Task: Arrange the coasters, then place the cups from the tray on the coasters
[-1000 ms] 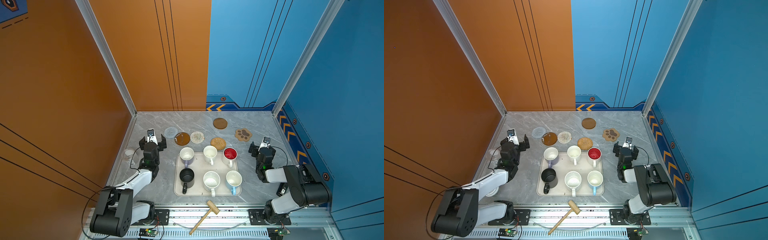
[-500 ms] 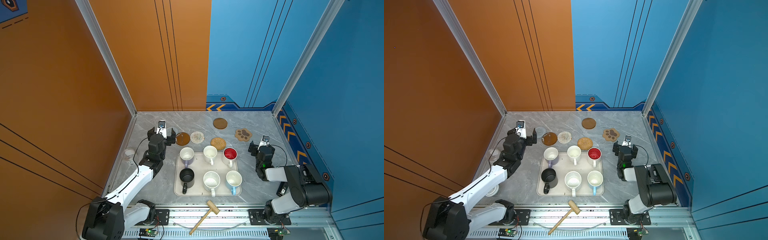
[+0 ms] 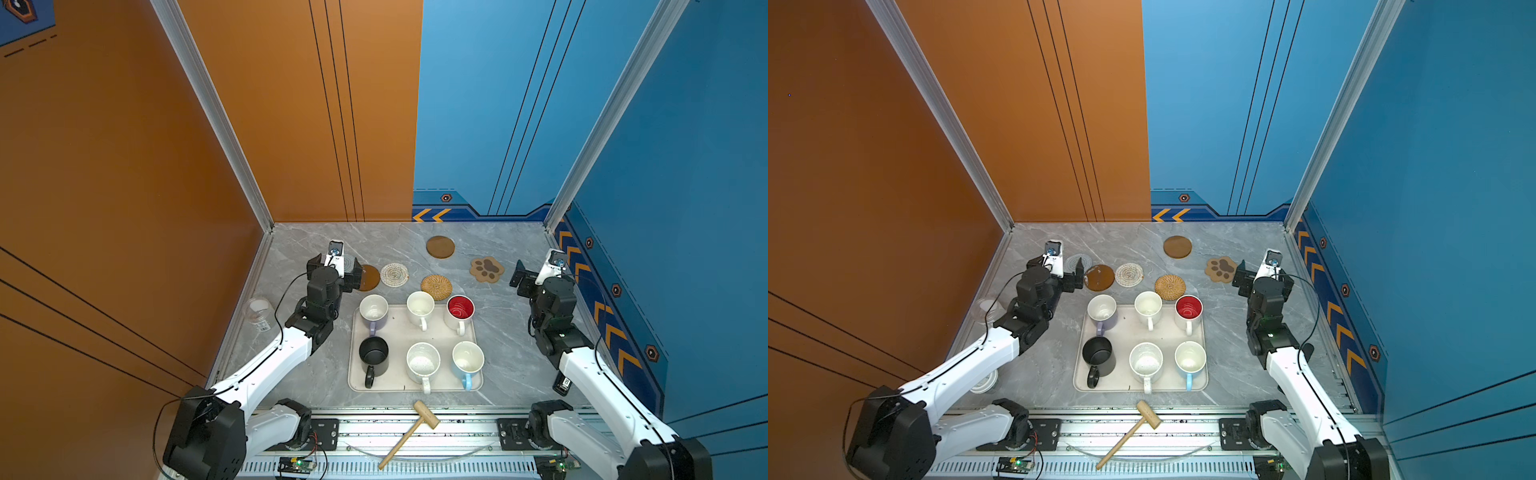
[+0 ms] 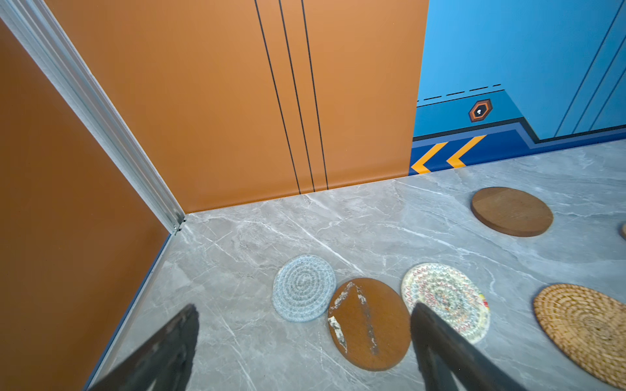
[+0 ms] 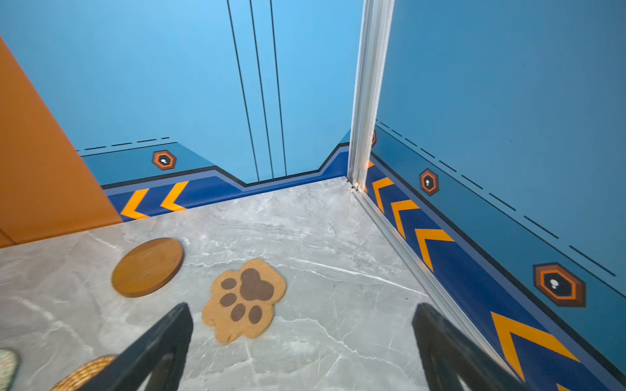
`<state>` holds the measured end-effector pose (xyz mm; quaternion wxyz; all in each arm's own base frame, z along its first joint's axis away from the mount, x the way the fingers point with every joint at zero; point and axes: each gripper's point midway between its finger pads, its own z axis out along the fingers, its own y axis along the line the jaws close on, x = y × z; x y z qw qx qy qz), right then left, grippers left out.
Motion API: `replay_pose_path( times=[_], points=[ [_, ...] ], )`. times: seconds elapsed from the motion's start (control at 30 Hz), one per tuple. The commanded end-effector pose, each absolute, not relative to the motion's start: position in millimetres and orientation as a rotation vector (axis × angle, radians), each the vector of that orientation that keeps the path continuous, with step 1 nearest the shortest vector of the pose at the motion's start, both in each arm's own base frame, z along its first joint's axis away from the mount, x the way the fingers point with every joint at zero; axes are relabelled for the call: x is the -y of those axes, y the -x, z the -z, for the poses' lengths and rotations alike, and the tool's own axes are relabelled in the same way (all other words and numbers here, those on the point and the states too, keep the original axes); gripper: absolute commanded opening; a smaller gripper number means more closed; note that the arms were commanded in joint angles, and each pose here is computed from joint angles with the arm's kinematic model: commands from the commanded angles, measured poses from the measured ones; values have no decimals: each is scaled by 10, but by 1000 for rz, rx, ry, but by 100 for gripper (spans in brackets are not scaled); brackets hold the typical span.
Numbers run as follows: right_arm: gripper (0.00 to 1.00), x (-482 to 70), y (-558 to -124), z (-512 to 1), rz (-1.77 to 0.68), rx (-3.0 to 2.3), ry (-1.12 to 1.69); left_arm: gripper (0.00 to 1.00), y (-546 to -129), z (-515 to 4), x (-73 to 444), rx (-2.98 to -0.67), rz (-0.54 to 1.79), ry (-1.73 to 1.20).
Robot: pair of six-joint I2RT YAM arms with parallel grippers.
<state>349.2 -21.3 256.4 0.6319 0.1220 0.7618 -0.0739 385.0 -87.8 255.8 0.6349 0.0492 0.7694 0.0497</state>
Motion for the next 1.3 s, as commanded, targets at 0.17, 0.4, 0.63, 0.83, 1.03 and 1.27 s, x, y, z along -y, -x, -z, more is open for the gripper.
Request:
replay_pose_path(
  times=[0.17,0.4,0.63,0.83,1.03,1.27],
  points=[
    [93,-284,-3526,-2665,-60,-2142,-217,100,-4070,-2645,1293,-1907,63,-191],
    [89,-568,-4103,-2339,-128,-2437,-183,99,-4255,-2620,1715,-2013,191,-253],
    [85,-654,-4615,-1756,-132,-2638,-205,98,-4274,-2486,2035,-2125,258,-300],
    [83,-565,-4941,-1406,-127,-2690,-272,98,-4253,-2379,2220,-2154,305,-314],
    [83,-568,-5091,-898,-117,-2794,-286,98,-4235,-2298,2290,-2171,310,-319],
    [82,-550,-5169,-576,-69,-2843,-290,98,-4224,-2292,2304,-2175,316,-314]
  ],
)
